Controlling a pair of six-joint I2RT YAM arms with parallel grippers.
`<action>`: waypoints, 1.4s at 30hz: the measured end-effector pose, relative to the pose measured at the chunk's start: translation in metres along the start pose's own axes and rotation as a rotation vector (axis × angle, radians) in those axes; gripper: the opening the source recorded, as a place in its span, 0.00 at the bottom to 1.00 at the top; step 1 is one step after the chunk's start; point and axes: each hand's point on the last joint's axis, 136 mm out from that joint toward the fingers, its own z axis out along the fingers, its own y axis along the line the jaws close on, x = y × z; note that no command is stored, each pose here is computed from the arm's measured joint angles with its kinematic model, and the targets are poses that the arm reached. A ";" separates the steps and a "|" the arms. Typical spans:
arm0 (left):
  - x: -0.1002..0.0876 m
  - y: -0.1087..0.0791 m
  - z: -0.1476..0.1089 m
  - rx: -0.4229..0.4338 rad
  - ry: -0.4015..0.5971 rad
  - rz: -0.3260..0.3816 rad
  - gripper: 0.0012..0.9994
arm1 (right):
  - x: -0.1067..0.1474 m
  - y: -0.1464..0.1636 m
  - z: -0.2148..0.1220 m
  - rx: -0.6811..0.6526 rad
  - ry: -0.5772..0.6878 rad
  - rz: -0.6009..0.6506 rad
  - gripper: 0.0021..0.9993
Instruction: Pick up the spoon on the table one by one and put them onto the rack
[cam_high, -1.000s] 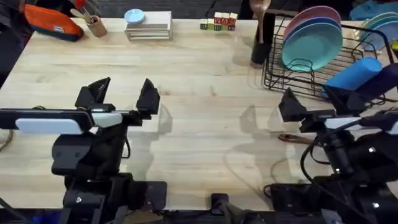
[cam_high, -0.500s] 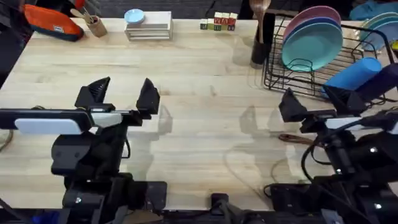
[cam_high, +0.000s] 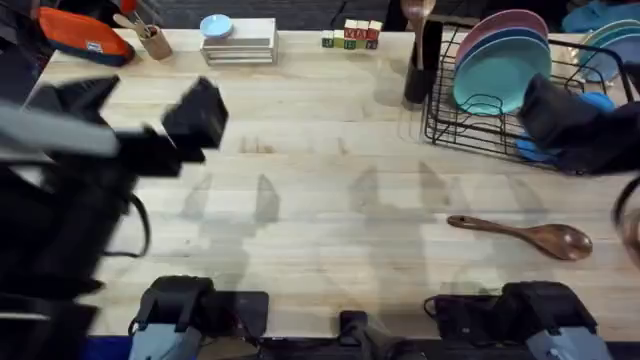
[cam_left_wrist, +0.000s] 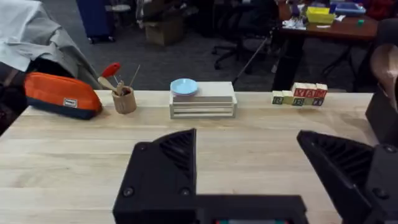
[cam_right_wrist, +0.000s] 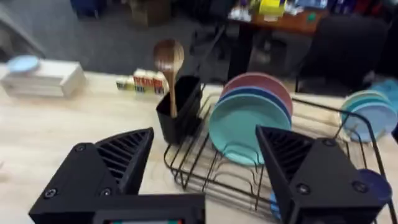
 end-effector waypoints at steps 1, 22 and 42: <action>-0.007 0.000 0.002 0.000 0.017 0.001 0.99 | -0.006 -0.001 0.003 -0.002 0.032 0.001 1.00; -0.045 -0.002 0.057 -0.012 0.465 0.006 0.99 | -0.021 -0.003 0.057 -0.062 0.532 -0.054 1.00; -0.039 -0.002 0.058 -0.013 0.491 0.006 0.99 | 0.018 -0.019 0.014 0.174 0.726 0.305 1.00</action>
